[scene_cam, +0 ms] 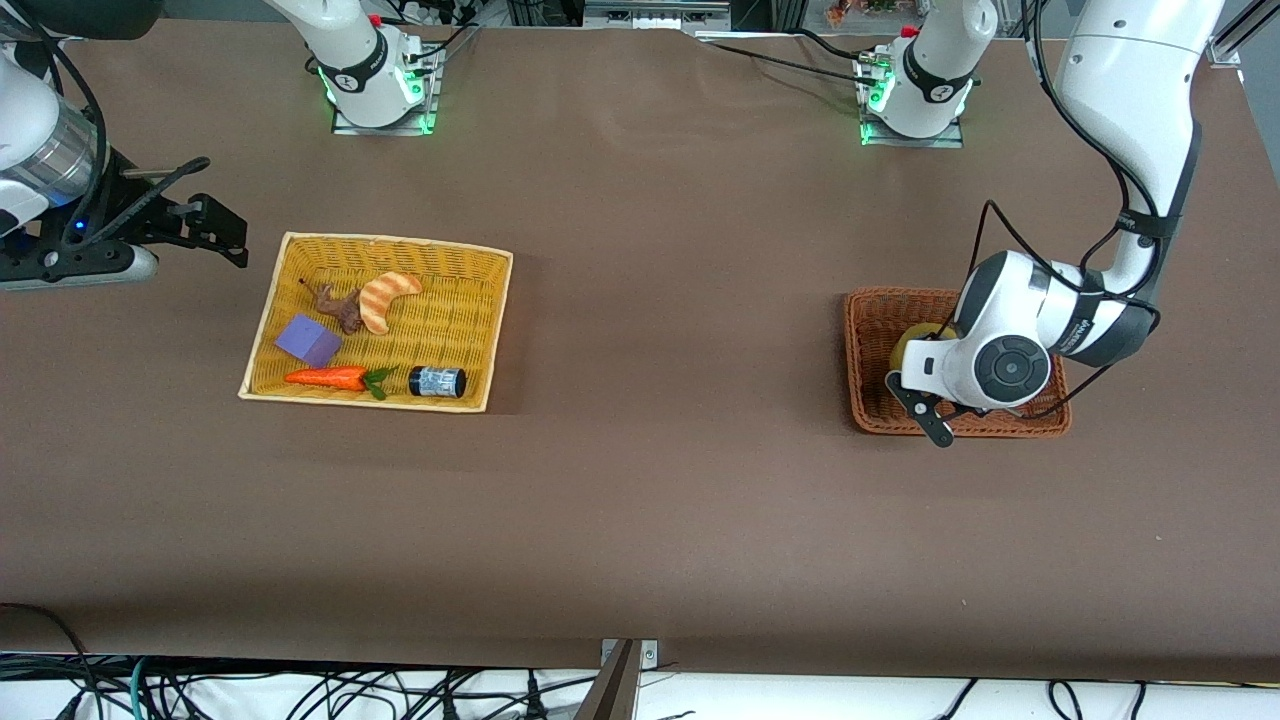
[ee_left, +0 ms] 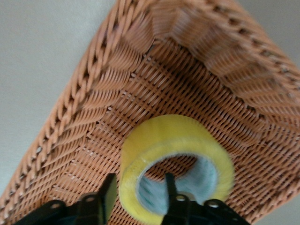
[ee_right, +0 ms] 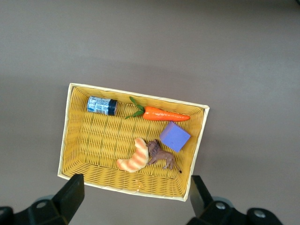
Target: Transfer tape with both arms
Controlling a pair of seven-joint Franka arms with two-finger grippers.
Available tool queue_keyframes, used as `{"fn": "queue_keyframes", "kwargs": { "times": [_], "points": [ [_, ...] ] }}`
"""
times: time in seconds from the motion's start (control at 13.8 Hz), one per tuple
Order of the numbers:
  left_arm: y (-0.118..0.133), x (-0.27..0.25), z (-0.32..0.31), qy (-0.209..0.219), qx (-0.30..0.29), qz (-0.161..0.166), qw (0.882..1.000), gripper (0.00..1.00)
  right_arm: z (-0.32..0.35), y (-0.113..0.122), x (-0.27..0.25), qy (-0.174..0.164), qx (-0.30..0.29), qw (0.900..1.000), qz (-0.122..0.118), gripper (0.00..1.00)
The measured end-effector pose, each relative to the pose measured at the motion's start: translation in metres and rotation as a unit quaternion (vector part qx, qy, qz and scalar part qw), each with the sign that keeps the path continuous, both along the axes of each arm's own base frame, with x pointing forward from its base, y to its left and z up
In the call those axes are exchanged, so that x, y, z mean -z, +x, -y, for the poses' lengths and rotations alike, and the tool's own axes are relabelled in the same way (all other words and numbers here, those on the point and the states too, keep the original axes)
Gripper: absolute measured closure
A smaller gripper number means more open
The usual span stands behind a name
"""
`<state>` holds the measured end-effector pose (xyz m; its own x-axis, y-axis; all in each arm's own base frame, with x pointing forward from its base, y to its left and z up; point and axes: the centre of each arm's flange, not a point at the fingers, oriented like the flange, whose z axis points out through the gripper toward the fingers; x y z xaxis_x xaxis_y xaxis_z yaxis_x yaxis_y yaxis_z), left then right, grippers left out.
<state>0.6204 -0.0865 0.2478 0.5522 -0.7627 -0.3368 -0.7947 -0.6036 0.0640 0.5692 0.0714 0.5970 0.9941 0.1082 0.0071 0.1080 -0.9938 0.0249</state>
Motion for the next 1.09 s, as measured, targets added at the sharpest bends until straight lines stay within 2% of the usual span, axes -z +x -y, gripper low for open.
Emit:
{"fn": "queue_keyframes", "kwargs": {
  "times": [0.14, 0.29, 0.36, 0.65, 0.72, 0.94, 1.09],
  "points": [
    [0.005, -0.047, 0.011, -0.009, -0.005, 0.024, 1.000, 0.24, 0.000, 0.000, 0.000, 0.000, 0.000, 1.000, 0.000, 0.00],
    [0.005, -0.123, 0.024, -0.016, -0.038, 0.052, 0.998, 0.04, 0.000, 0.000, 0.000, 0.000, 0.000, 1.000, 0.000, 0.00],
    [0.004, -0.163, 0.025, -0.015, -0.060, 0.064, 0.996, 0.00, 0.000, 0.000, 0.000, 0.000, 0.000, 1.000, 0.000, 0.00],
    [0.000, -0.285, 0.015, -0.017, -0.143, 0.114, 0.983, 0.00, 0.000, 0.000, 0.000, 0.000, 0.000, 1.000, 0.000, 0.00],
    [-0.003, -0.305, 0.012, -0.023, -0.178, 0.131, 0.975, 0.00, 0.000, 0.000, 0.000, 0.000, 0.000, 1.000, 0.000, 0.00],
    [-0.021, -0.332, -0.004, -0.035, -0.299, 0.172, 0.938, 0.00, 0.000, 0.000, 0.000, 0.000, 0.000, 1.000, 0.000, 0.00],
    [-0.039, -0.323, -0.019, -0.048, -0.344, 0.162, 0.924, 0.00, 0.000, -0.001, 0.000, 0.000, 0.000, 1.000, -0.002, 0.00]
  ]
}}
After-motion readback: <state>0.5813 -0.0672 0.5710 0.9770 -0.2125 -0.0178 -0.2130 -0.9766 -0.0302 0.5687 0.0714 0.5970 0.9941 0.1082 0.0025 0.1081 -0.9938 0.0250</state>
